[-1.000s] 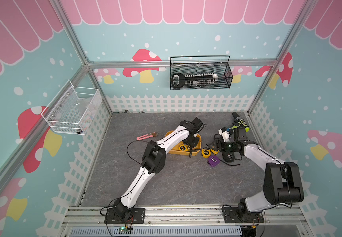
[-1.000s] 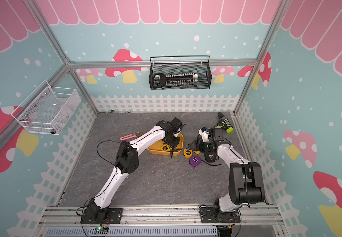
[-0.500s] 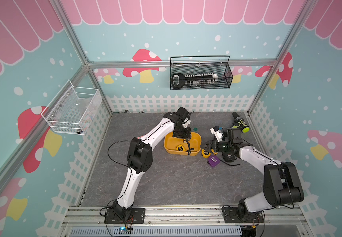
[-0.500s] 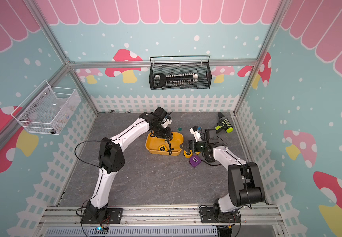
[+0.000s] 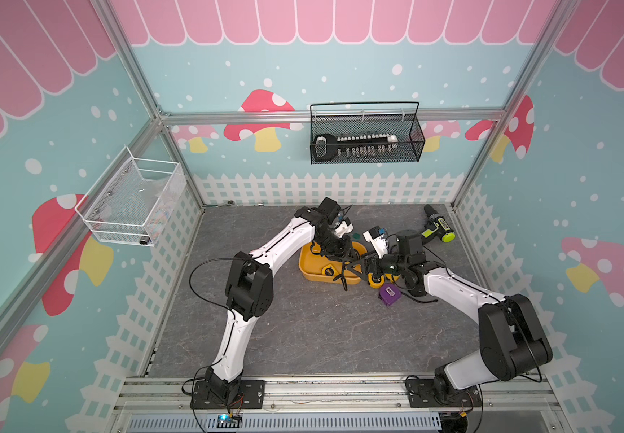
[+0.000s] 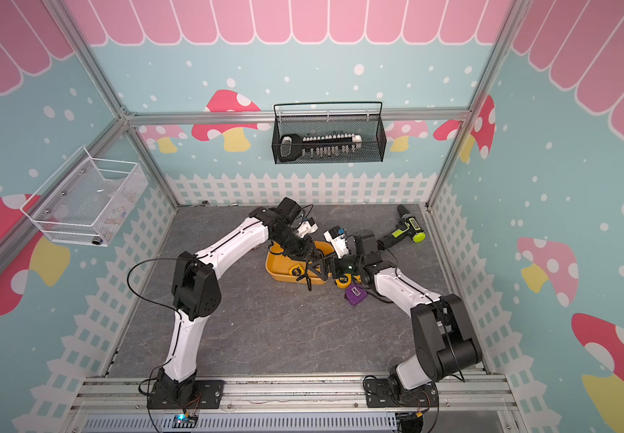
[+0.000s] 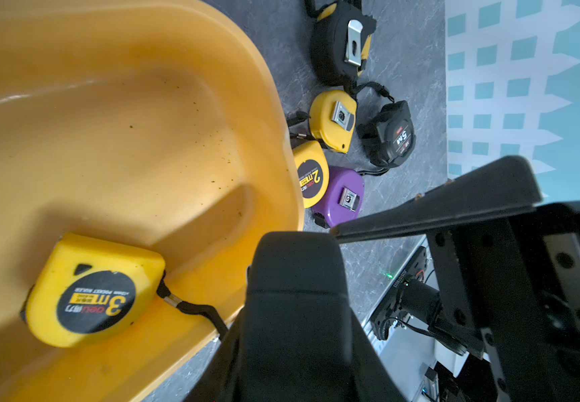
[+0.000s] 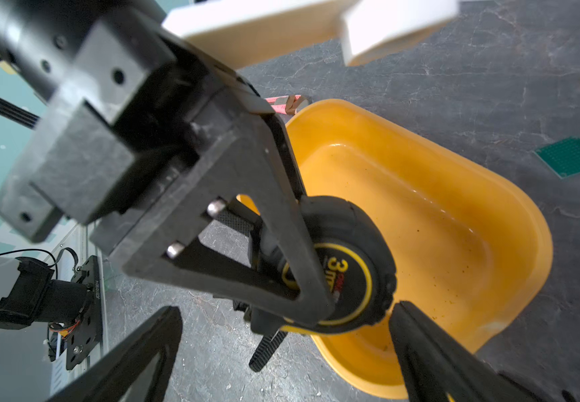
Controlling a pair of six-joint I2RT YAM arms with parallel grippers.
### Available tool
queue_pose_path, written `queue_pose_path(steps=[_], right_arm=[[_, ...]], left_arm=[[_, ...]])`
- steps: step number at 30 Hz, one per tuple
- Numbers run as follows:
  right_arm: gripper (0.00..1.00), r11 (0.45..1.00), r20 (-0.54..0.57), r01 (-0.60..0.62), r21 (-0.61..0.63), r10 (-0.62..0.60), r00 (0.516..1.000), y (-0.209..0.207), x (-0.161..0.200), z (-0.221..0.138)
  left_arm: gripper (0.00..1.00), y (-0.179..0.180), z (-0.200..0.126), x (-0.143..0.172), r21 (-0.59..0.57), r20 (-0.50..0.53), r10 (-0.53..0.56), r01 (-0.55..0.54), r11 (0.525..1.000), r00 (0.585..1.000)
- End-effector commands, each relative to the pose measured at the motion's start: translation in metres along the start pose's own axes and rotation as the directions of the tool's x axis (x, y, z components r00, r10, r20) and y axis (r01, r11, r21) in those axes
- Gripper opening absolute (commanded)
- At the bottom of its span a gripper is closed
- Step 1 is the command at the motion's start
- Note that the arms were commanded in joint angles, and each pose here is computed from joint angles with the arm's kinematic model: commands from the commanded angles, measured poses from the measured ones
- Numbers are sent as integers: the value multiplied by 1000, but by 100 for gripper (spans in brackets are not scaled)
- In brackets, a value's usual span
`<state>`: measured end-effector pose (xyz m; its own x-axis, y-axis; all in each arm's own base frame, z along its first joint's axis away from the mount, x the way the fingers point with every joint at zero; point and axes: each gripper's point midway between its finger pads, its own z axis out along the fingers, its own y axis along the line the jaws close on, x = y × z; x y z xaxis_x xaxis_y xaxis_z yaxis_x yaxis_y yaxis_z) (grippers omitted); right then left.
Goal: Take the tape measure out of the storage box
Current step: Place the tape measure at the center of the board.
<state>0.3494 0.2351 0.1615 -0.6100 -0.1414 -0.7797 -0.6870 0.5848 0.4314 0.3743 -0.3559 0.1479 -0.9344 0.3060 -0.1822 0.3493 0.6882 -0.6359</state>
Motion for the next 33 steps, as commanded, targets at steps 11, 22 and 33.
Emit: queue_pose_path(steps=[11,22,33], right_arm=[[85,988,51,40,150,-49,998,-15,-17,16],[37,986,97,24,163,-40,994,-13,-21,10],[33,956,118,-102,276,72,990,-44,-16,-37]], left_arm=[[26,-44,-35,0,107,57,37,-43,993,998],[54,-44,-40,-3,92,76,36,-43,995,996],[99,-4,-109,-43,-311,326,160,-54,949,932]])
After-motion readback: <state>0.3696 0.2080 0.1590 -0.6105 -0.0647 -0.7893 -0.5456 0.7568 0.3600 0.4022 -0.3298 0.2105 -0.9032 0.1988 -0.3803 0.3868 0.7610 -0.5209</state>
